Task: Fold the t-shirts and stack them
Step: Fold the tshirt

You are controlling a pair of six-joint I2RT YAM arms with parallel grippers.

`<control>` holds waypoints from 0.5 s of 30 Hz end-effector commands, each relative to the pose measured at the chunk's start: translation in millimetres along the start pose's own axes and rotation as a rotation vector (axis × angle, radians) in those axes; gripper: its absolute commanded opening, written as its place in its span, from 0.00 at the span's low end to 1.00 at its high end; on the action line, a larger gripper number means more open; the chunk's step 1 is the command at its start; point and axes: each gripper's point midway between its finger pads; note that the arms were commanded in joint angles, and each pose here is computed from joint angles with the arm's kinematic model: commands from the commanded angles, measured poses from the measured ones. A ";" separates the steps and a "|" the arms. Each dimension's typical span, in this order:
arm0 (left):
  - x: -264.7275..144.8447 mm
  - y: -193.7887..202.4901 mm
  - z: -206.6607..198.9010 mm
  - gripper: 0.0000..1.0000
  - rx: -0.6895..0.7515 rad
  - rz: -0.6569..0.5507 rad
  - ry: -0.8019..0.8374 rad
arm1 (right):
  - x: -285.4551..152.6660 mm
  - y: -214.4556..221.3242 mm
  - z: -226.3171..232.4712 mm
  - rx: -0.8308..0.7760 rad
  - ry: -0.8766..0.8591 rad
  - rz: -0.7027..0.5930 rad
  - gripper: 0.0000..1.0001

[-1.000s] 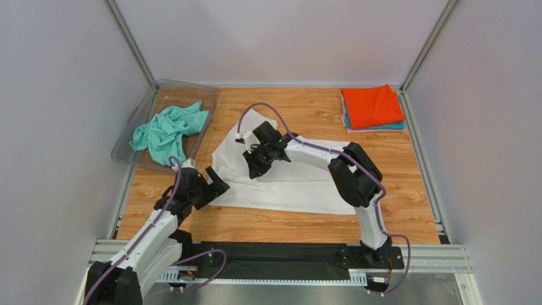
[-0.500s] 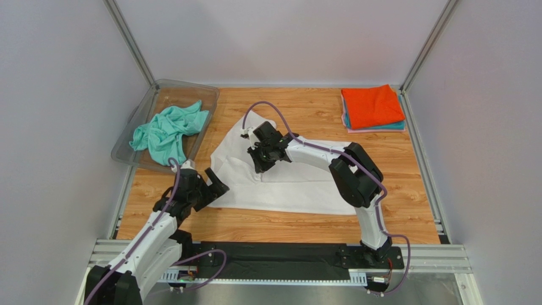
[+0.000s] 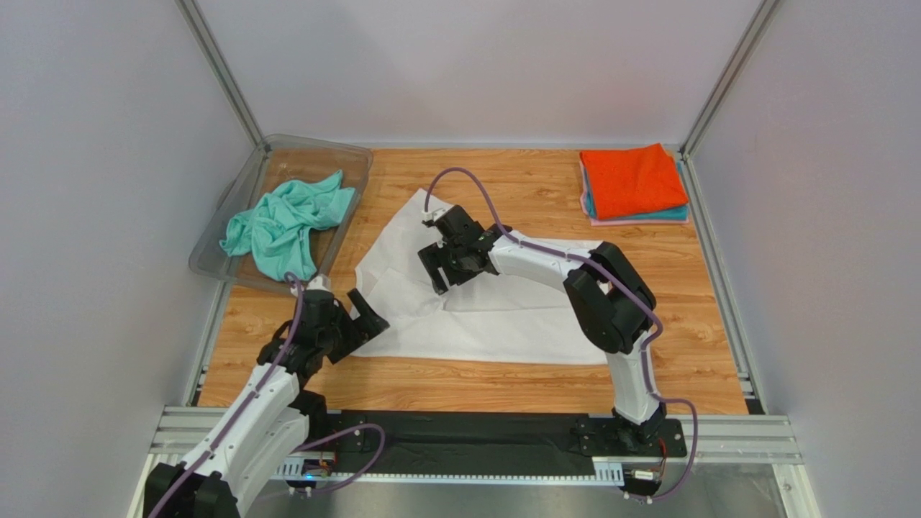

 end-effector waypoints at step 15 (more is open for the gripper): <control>-28.7 -46.8 -66.0 1.00 0.109 -0.047 0.232 | -157.9 45.9 -108.3 0.474 0.300 -0.295 1.00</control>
Point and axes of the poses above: each gripper's point midway between its finger pads, its own x axis out along the fingers, its own z axis along the line the jaws close on, y = z × x, and after that the axes turned 12 degrees about x, right-handed
